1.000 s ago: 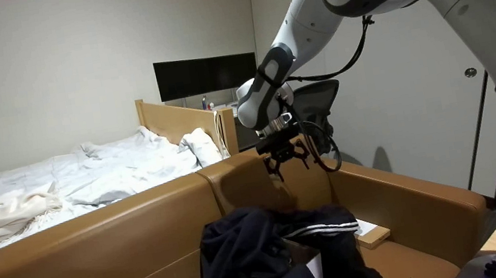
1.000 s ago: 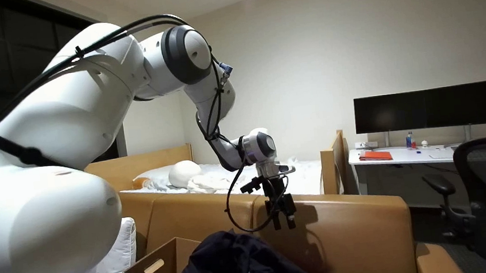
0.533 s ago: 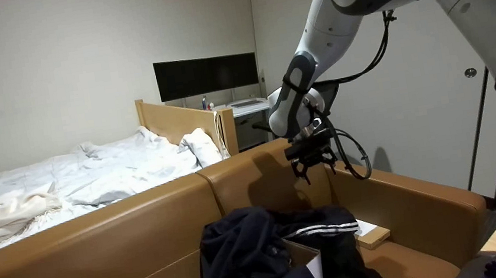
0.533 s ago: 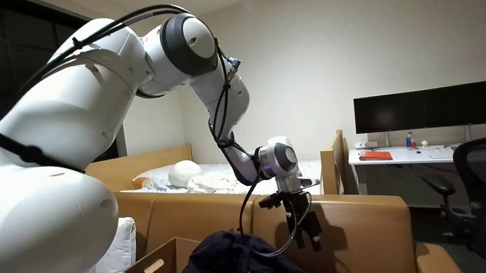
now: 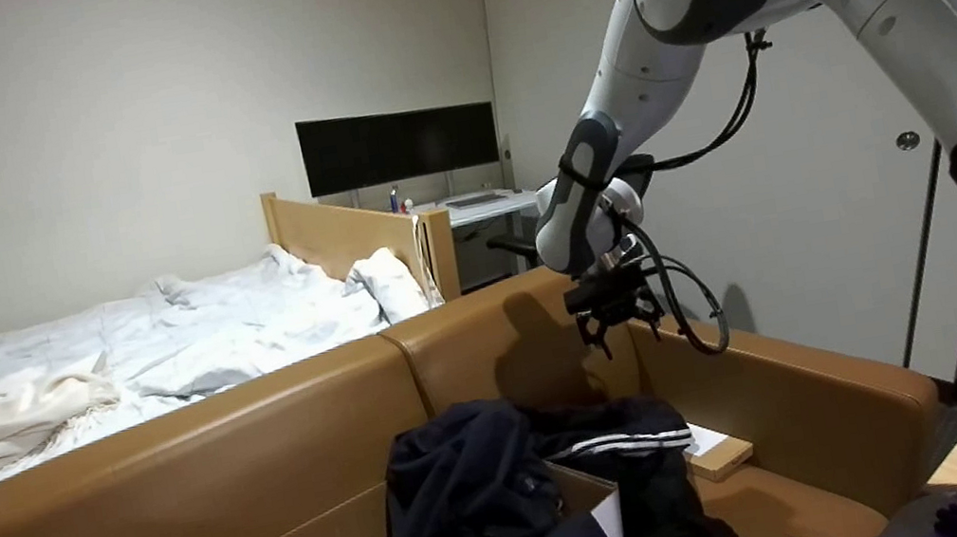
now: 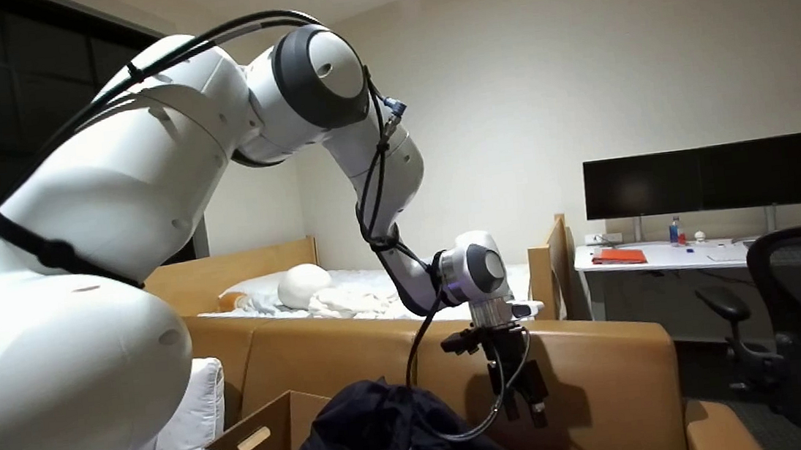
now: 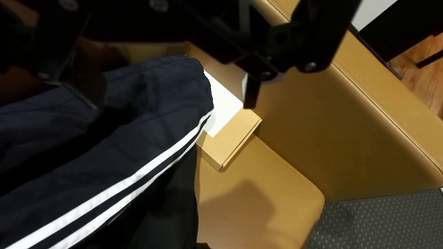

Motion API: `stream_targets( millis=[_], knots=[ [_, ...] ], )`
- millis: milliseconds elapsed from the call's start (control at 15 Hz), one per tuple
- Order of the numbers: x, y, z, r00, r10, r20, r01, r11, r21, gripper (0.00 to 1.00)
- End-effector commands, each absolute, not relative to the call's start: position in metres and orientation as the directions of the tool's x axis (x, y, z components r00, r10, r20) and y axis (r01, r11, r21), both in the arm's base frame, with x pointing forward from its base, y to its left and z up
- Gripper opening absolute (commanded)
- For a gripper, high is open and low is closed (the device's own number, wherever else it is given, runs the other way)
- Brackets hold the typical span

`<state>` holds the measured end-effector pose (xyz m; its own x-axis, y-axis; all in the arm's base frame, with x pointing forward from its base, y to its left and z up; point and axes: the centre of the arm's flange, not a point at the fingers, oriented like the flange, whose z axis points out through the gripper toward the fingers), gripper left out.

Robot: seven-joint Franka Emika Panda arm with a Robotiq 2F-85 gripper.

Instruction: Pick up the black cloth from the sofa and put it in the box

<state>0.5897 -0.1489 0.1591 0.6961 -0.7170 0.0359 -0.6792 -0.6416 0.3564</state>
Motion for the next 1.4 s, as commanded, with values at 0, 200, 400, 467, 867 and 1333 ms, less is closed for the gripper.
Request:
stream_targets(
  millis=[0, 200, 400, 467, 867, 1333],
  knots=[
    [0.599, -0.147, 0.142, 0.697, -0.717, 0.027, -0.685, -0.654, 0.319, 1.00],
    [0.607, -0.145, 0.126, 0.701, -0.713, 0.008, -0.676, -0.660, 0.326, 1.00],
    [0.622, -0.147, 0.102, 0.706, -0.709, -0.006, -0.664, -0.664, 0.345, 1.00],
    [0.626, -0.148, 0.095, 0.707, -0.707, -0.010, -0.659, -0.665, 0.351, 1.00],
    [0.648, -0.159, 0.039, 0.708, -0.702, -0.074, -0.620, -0.668, 0.411, 1.00],
    [0.653, -0.166, -0.013, 0.711, -0.677, -0.190, -0.536, -0.696, 0.477, 1.00]
  ],
)
